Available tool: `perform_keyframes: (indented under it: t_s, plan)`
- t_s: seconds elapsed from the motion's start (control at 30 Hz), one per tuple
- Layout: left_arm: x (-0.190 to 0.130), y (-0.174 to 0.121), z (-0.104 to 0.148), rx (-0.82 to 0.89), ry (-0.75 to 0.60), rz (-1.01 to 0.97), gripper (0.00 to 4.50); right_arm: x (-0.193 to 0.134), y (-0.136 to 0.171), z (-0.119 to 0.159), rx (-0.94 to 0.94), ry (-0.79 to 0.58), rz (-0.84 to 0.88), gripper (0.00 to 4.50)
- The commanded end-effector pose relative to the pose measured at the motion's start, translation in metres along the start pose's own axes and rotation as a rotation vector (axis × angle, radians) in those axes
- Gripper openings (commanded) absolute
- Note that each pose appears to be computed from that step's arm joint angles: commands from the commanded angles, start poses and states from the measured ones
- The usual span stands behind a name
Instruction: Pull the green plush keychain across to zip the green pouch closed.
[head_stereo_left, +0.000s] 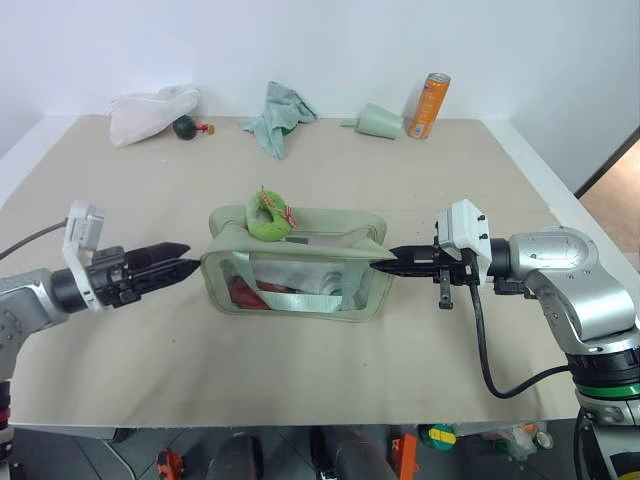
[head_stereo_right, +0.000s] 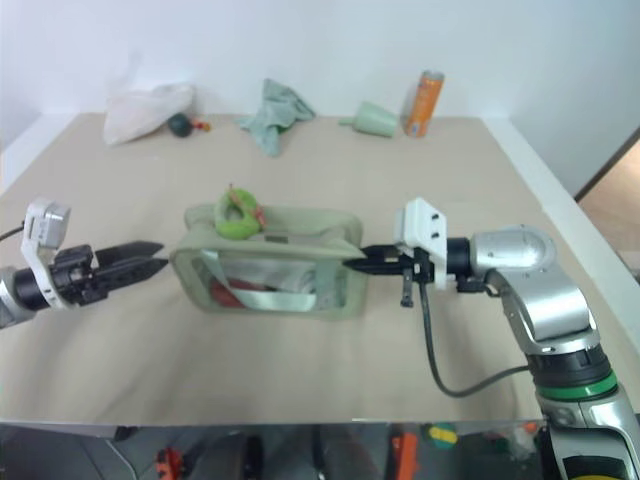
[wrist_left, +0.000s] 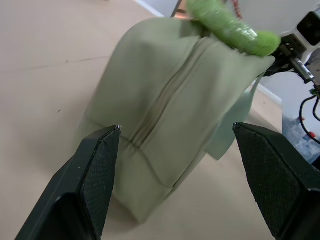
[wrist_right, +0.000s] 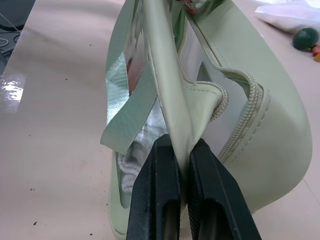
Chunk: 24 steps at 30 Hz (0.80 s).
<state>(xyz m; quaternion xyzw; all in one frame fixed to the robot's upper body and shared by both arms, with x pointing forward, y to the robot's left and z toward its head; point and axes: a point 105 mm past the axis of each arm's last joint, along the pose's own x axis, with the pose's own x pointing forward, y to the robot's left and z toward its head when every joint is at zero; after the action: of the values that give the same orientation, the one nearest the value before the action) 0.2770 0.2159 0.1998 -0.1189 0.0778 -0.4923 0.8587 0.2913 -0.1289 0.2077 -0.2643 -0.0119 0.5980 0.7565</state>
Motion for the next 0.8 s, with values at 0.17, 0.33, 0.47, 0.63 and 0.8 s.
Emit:
perform_keyframes:
  t_s: [0.17,0.33,0.47,0.63,0.8]
  plan:
    - [0.017,-0.005,0.0,0.0,-0.024,-0.049,2.6,-0.001,-0.001,0.008,-0.038,-0.007,-0.007,0.0]
    - [0.021,-0.011,-0.001,0.005,-0.017,-0.087,0.95,-0.002,0.0,0.007,-0.031,-0.005,-0.013,0.0]
    - [0.023,-0.01,-0.002,0.014,-0.008,-0.076,0.08,-0.003,0.0,0.005,-0.022,0.0,-0.024,0.0]
    - [0.027,-0.008,-0.007,0.03,0.005,-0.057,0.0,-0.005,-0.008,0.001,0.06,0.011,-0.07,0.98]
    - [0.028,-0.008,-0.01,0.031,0.01,-0.053,0.0,-0.013,-0.004,0.002,0.109,0.009,-0.074,2.77]
